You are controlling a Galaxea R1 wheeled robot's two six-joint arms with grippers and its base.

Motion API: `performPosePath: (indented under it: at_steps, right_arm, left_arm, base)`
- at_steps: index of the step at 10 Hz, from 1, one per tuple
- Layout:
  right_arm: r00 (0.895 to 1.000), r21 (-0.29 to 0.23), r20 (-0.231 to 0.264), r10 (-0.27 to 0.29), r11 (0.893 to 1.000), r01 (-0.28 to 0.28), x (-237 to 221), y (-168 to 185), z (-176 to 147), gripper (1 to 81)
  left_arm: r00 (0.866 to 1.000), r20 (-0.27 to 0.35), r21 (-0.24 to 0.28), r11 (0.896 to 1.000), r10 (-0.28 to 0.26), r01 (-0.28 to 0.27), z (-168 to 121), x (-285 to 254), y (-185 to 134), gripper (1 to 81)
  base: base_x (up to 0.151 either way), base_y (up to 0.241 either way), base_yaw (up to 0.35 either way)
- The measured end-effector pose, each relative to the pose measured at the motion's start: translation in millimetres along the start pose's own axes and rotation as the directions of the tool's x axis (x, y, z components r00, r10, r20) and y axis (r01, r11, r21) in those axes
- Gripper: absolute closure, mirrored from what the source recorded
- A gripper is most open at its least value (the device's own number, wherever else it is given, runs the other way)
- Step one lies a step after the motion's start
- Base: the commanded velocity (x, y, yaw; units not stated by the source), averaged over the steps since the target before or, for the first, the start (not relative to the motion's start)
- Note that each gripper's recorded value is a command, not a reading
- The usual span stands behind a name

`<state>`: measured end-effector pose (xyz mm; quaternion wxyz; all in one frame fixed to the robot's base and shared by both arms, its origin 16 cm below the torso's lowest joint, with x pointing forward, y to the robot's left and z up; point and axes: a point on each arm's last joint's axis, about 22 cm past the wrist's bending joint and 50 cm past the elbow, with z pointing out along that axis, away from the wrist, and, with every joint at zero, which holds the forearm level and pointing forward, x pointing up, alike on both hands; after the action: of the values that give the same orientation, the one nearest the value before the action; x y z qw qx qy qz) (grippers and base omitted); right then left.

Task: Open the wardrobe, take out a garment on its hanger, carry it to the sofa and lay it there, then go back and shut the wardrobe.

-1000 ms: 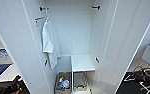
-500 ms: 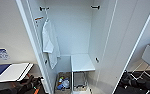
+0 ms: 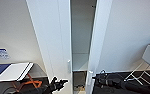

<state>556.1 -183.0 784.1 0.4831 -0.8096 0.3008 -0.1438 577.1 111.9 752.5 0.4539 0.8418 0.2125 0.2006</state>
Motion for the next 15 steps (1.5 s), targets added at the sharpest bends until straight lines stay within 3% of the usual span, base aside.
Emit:
performPosePath:
  at_steps: [1,3,5,7,9,10,12,14,15]
  right_arm:
    - [0.995,0.018,0.077,-0.059,0.998,0.058,-25,-4,9,1.0]
    - [0.991,-0.048,0.13,-0.015,0.999,0.022,-73,72,18,1.0]
    - [0.998,-0.163,0.066,-0.015,0.986,0.026,-62,154,-3,1.0]
    - [0.999,-0.27,0.025,-0.036,0.962,0.041,-62,226,-24,1.0]
    - [0.997,-0.355,0.044,-0.059,0.932,0.071,-94,289,-36,1.0]
    - [0.995,-0.398,0.056,-0.079,0.913,0.094,-108,319,-45,1.0]
    - [0.989,-0.489,0.091,-0.114,0.861,0.144,-143,381,-71,1.0]
    - [0.978,-0.551,0.144,-0.154,0.808,0.208,-182,427,-92,1.0]
    - [0.97,-0.567,0.181,-0.164,0.788,0.24,-212,445,-96,1.0]
  left_arm:
    - [1.0,0.017,0.02,1.0,0.011,-0.011,10,-12,-8,1.0]
    - [0.994,0.103,0.064,0.997,0.026,-0.033,25,-80,-44,1.0]
    - [0.985,0.166,0.16,0.985,0.041,-0.068,7,-135,-119,1.0]
    - [0.973,0.222,0.206,0.973,0.061,-0.108,-12,-183,-167,1.0]
    - [0.96,0.272,0.251,0.957,0.072,-0.143,-35,-231,-215,1.0]
    - [0.95,0.302,0.283,0.944,0.078,-0.167,-51,-256,-244,1.0]
    - [0.926,0.362,0.329,0.914,0.109,-0.236,-80,-305,-294,1.0]
    - [0.905,0.4,0.329,0.899,0.143,-0.288,-95,-350,-323,1.0]
    - [0.895,0.416,0.327,0.893,0.159,-0.31,-105,-369,-336,1.0]
  base:
    - [0.0,0.0,0.0]
    - [0.0,0.0,0.0]
    - [0.0,0.0,0.0]
    - [0.0,0.0,0.0]
    - [0.0,0.0,0.0]
    - [0.0,0.0,0.0]
    - [0.0,0.0,0.0]
    - [0.0,0.0,0.0]
    - [0.0,0.0,0.0]
